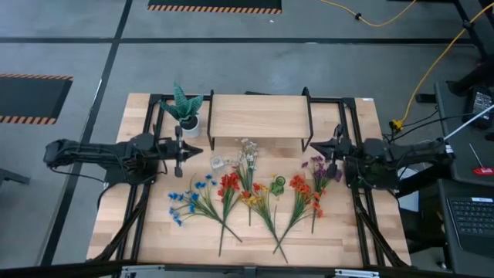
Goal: Pick and place flowers into a vace then onto a shelf
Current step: Put the yellow flowers into the green vase
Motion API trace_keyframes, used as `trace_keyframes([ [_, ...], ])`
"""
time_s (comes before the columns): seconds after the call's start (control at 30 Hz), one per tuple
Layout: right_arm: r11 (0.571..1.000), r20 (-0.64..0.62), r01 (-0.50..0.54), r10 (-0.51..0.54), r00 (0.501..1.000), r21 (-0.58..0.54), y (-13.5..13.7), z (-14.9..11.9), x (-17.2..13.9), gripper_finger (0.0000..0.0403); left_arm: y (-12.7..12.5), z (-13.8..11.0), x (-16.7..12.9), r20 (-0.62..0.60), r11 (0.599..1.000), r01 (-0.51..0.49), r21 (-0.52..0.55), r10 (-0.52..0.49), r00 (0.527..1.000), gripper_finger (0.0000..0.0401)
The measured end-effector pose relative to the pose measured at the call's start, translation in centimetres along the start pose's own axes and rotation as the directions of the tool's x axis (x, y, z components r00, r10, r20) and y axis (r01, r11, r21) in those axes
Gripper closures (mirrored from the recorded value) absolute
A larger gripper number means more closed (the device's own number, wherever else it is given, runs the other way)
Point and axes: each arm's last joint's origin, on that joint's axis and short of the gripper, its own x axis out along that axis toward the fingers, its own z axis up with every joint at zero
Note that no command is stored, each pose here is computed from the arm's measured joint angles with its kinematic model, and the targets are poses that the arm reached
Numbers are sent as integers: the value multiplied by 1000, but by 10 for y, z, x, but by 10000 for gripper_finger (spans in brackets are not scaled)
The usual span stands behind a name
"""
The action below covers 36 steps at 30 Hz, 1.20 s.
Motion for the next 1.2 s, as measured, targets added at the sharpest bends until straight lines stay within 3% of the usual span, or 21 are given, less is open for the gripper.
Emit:
trace_keyframes([
  [0.17, 999, -67, 1, 1, 998, 38, 5, 19, 15, 402, 6, 0, 0, 3, 999, -46, -7, 46, 999, 399],
  [0.3, 994, -141, -51, 64, 988, 93, 17, 38, 24, 403, 8, 0, 0, 6, 1000, -28, -9, 28, 1000, 398],
  [0.47, 988, -150, -134, 144, 978, 72, 44, 73, 35, 403, 10, 0, 0, 12, 1000, 5, -10, -5, 1000, 399],
  [0.73, 995, -258, -96, 100, 961, 28, 97, 107, 41, 403, 10, 11, -1, 132, 999, 25, -25, -22, 991, 399],
  [0.83, 994, -304, -106, 109, 946, 28, 117, 111, 41, 403, 8, 14, -2, 168, 993, 113, -16, -109, 980, 399],
  [0.93, 991, -341, -131, 134, 930, 31, 136, 110, 40, 403, 2, 15, -1, 171, 978, 196, -75, -182, 968, 399],
  [1.07, 988, -364, -155, 149, 919, 14, 157, 106, 39, 403, -8, 11, 3, 74, 979, 157, -130, -148, 986, 399],
  [1.2, 990, -388, -140, 126, 913, -7, 169, 95, 42, 403, -20, 29, 11, -40, 981, 102, -167, -110, 993, 399],
])
